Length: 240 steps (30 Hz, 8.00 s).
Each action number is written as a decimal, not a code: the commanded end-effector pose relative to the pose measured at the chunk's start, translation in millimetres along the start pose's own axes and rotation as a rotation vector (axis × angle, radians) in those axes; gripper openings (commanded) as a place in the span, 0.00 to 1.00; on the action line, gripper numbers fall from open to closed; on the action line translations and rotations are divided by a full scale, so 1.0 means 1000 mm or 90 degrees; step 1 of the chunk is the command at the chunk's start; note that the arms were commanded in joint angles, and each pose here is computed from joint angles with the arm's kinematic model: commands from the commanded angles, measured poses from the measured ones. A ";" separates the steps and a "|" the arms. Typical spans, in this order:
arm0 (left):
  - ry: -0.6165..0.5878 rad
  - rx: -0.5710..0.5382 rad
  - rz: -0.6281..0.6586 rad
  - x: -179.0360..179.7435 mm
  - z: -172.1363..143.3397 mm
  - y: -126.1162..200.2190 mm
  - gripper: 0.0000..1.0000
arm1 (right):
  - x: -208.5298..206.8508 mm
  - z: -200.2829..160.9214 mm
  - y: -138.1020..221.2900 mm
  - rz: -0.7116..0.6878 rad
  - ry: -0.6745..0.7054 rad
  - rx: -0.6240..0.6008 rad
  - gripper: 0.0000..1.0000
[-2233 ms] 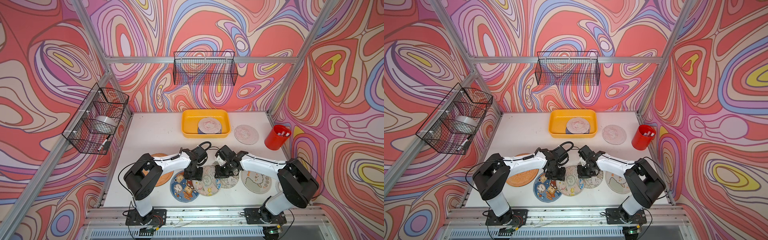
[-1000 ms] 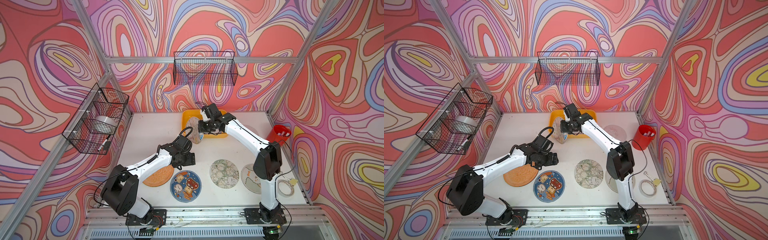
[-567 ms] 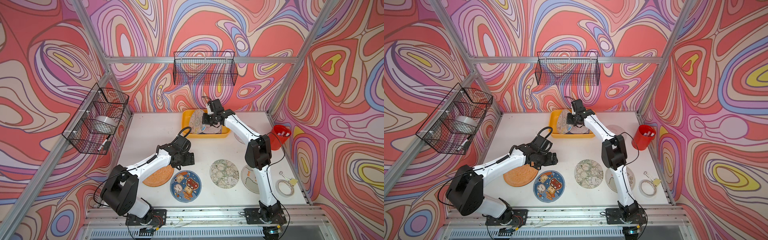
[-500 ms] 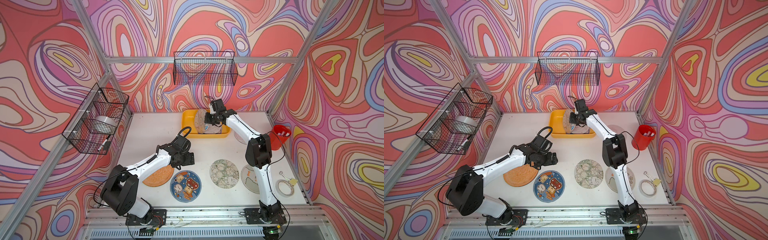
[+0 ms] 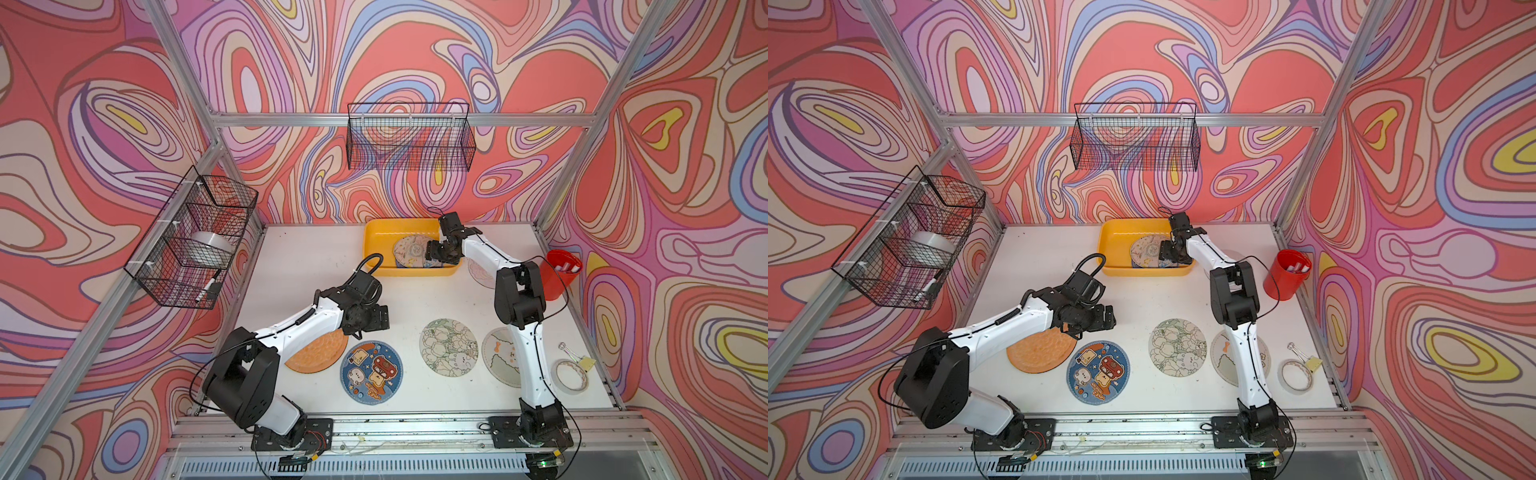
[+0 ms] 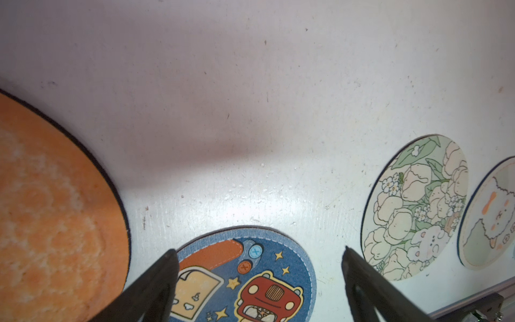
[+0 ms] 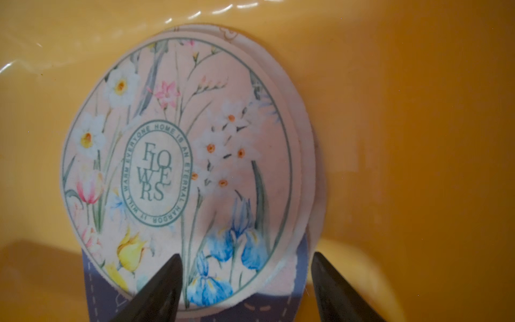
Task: Put the coasters into the storage box
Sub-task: Place the coaster in the storage box, then move the coaster to the center of the board, then pick up the coaster from the center of the board, then place the coaster in the storage box, then move the coaster to the center of the board.
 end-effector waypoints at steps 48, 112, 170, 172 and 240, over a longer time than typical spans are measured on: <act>-0.080 0.048 -0.057 -0.059 -0.013 -0.034 0.96 | -0.044 -0.260 0.150 0.040 -0.144 0.200 0.98; -0.140 0.145 0.007 -0.070 -0.042 -0.072 0.64 | 0.012 -0.286 0.103 0.043 -0.049 0.247 0.76; -0.030 0.033 -0.074 -0.036 -0.015 -0.029 0.86 | 0.122 -0.051 0.173 0.129 0.113 -0.023 0.00; -0.029 0.032 -0.074 -0.034 -0.015 -0.028 0.87 | 0.130 -0.036 0.165 0.134 0.121 -0.035 0.00; 0.157 0.148 0.145 0.086 -0.133 -0.001 1.00 | 0.039 -0.008 0.169 0.139 0.049 -0.083 0.98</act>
Point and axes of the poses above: each gripper's point midway between its finger pads, its own y axis back along the fingers, its own x axis along the line the jaws close on, z = x × y, the point moved 4 cm from there along y, back along the fingers, and after that the axes turned 4 degrees about y, right-handed, at the moved point
